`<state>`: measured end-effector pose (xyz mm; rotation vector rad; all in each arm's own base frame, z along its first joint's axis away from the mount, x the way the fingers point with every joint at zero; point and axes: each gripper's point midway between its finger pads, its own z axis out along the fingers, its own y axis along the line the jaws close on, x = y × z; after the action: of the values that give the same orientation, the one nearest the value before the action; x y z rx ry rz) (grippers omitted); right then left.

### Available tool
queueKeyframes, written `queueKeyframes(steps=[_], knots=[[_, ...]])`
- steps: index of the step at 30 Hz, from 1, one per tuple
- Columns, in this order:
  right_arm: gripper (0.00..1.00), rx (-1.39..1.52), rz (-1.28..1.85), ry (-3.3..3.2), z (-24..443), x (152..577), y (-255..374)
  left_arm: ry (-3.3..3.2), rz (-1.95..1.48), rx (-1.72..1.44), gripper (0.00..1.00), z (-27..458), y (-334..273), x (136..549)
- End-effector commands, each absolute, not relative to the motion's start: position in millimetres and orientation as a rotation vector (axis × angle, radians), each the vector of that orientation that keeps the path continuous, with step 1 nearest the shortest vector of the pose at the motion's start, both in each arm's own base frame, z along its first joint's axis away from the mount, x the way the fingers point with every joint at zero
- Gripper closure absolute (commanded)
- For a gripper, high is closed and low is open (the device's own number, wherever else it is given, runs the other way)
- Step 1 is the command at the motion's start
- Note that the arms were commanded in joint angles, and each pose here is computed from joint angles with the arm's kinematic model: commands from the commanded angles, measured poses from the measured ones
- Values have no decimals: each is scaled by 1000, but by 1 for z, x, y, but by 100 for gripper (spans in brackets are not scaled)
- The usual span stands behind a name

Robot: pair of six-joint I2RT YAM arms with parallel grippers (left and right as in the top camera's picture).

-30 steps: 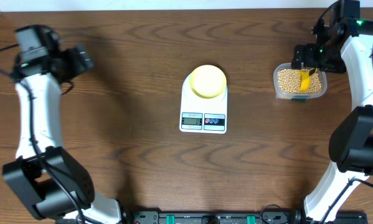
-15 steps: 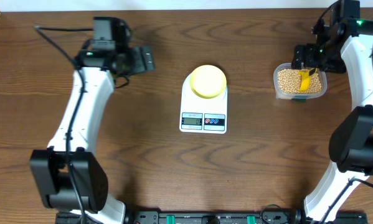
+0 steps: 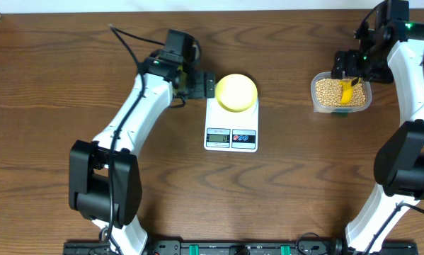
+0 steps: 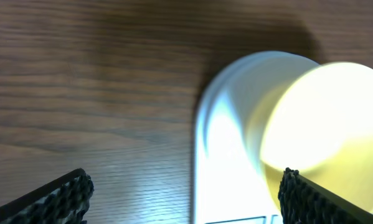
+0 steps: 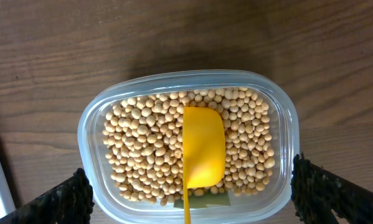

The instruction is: Scoop item into bowl and weigh 50g on scale

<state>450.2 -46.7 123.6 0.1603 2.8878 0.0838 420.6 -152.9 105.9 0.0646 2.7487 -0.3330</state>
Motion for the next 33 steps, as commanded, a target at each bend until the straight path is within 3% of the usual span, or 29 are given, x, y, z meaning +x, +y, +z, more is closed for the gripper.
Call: queueKeyframes(steps=[1,10,33], knots=[[1,154,89,2878,126,454,-47,2747,-340,84,2,107,-166,418],[1,154,89,2878,126,454,-47,2707,-365,151,2,109,-189,419],[1,154,89,2878,126,454,-47,2818,-207,116,2,69,-182,403]])
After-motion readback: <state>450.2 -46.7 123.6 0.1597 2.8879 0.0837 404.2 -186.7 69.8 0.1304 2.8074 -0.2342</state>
